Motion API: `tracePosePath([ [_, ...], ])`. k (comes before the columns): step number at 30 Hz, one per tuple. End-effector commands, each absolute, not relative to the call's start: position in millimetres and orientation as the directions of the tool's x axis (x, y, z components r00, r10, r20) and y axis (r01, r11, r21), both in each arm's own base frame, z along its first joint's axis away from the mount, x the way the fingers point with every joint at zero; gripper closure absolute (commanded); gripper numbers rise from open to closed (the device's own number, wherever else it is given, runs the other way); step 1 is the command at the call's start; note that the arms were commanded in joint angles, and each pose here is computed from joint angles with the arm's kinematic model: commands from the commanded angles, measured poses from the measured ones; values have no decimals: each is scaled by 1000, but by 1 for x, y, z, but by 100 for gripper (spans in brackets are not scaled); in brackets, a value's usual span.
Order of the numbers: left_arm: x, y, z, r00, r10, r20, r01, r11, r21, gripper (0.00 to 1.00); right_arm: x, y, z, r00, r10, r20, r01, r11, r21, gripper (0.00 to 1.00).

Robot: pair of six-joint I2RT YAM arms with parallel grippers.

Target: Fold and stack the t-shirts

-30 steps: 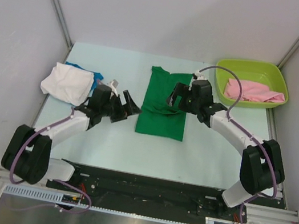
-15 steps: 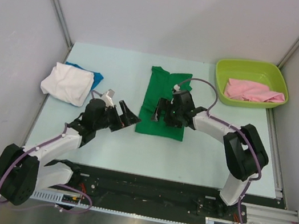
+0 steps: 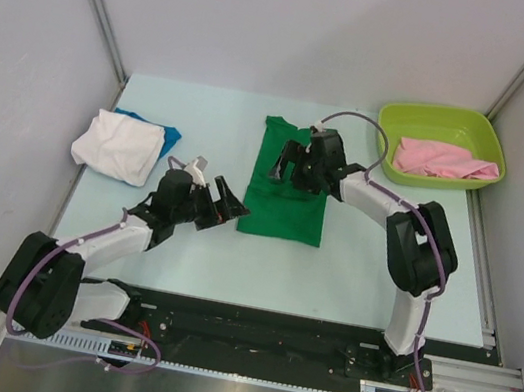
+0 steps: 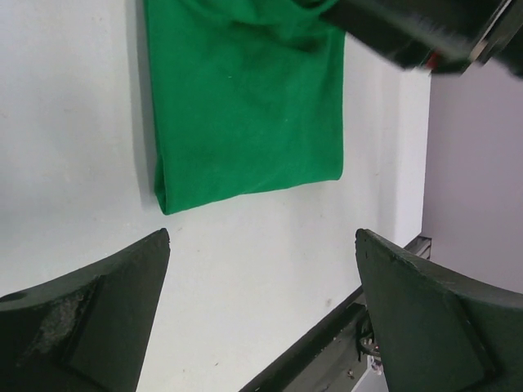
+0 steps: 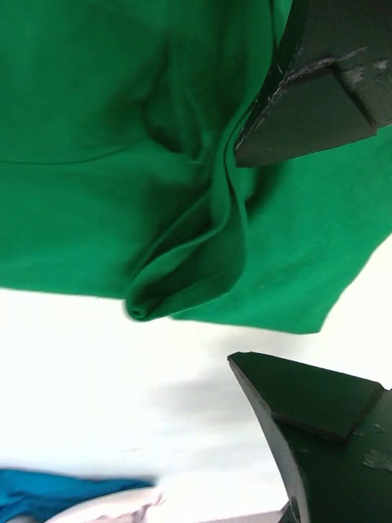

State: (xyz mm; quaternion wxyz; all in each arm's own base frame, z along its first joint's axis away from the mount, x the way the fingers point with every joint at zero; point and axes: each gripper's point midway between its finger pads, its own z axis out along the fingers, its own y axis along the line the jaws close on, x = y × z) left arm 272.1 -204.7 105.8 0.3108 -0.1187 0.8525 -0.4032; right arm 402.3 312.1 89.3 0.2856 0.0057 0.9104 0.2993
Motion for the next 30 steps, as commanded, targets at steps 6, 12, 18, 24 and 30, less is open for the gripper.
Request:
tracePosePath([
  [6,287,-214,118,-764,-434,-477,118,633,-765,0,468,315,87,-794,217,-568,-167,821,546,0],
  [12,281,-212,121,-764,-423,-487,131,638,-759,0,492,267,113,-649,304,-698,-73,888,454,0],
  [18,260,-200,108,-778,-413,-474,95,668,-738,0,458,146,177,-432,255,-865,233,958,166,0],
  [24,237,-188,76,-810,-396,-433,31,708,-705,0,387,95,156,-522,274,-808,320,941,112,0],
  [30,229,-187,57,-827,-375,-418,15,729,-684,0,325,115,131,-629,335,-702,194,941,276,0],
])
